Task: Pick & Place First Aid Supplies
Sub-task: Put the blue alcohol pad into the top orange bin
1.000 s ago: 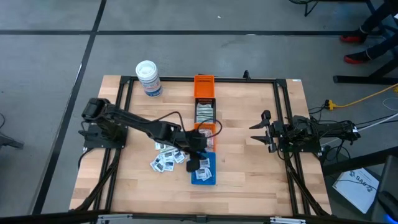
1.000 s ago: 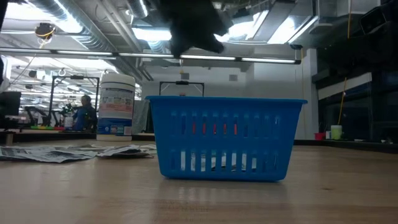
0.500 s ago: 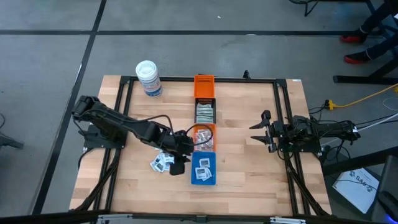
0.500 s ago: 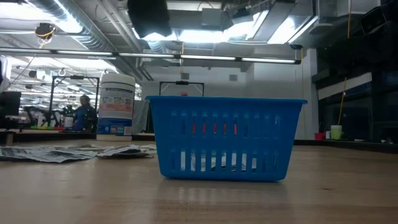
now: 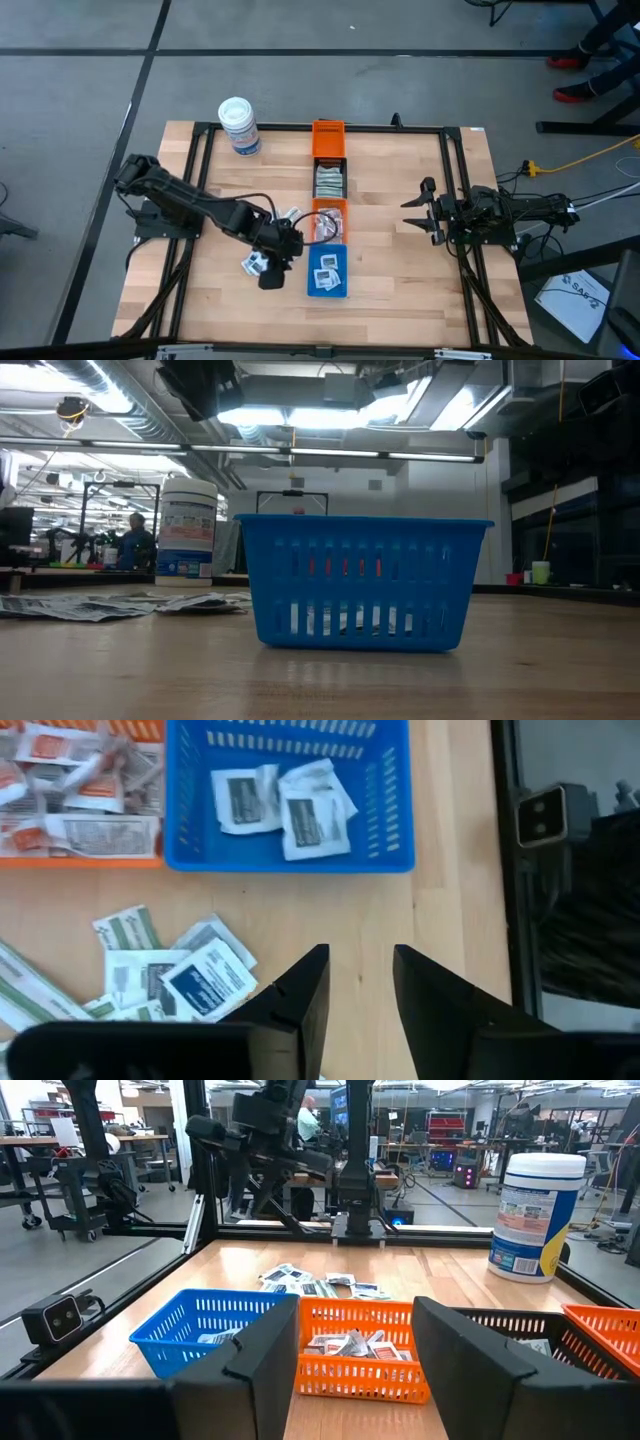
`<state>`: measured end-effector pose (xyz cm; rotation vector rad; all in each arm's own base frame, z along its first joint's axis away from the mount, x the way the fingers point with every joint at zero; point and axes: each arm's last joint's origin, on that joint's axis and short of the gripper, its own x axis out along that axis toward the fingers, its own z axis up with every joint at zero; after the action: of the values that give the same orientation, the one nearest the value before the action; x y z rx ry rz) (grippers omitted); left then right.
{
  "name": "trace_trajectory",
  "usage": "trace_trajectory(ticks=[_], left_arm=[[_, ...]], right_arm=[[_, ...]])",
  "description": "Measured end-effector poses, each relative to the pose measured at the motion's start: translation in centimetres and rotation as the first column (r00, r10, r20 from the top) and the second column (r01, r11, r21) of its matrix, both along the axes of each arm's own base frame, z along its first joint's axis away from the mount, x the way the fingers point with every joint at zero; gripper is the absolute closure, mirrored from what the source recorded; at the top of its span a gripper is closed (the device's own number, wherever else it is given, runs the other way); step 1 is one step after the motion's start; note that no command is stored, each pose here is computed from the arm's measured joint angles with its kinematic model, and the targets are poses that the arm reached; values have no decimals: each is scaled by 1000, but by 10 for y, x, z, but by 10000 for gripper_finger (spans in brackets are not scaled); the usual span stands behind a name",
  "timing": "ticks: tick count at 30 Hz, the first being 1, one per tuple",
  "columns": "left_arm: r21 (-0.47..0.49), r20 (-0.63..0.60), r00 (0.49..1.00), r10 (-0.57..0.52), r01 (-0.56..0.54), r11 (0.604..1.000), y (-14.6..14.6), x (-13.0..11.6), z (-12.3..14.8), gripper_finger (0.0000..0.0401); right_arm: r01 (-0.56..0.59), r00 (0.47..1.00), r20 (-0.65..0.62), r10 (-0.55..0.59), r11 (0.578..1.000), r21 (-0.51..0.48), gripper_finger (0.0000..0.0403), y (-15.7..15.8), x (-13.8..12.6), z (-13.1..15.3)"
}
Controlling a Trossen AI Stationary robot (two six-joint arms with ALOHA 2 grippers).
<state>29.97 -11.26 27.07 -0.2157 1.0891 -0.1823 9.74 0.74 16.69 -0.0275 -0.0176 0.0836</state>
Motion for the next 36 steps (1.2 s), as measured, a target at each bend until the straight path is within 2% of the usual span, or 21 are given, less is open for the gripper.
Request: trace_trajectory(ticks=[5,14,20,26,30,36], left_arm=[[21,-35,997,-66,67,998,-15,-10,-2,298],[156,-67,982,-175,184,971,-52,-37,-5,313],[139,-78,967,-243,252,958,-68,-49,-5,319],[131,22,971,-239,234,963,-72,-53,8,319],[122,112,976,-185,171,978,-69,-55,21,320],[215,96,984,-150,127,968,-71,-73,25,326]], right_arm=[[0,1000,0,0,1000,0,208,0,0,0],[0,1000,0,0,1000,0,208,0,0,0],[0,1000,0,0,1000,0,208,0,0,0],[0,1000,0,0,1000,0,208,0,0,0],[0,1000,0,0,1000,0,208,0,0,0],[0,1000,0,0,1000,0,208,0,0,0]])
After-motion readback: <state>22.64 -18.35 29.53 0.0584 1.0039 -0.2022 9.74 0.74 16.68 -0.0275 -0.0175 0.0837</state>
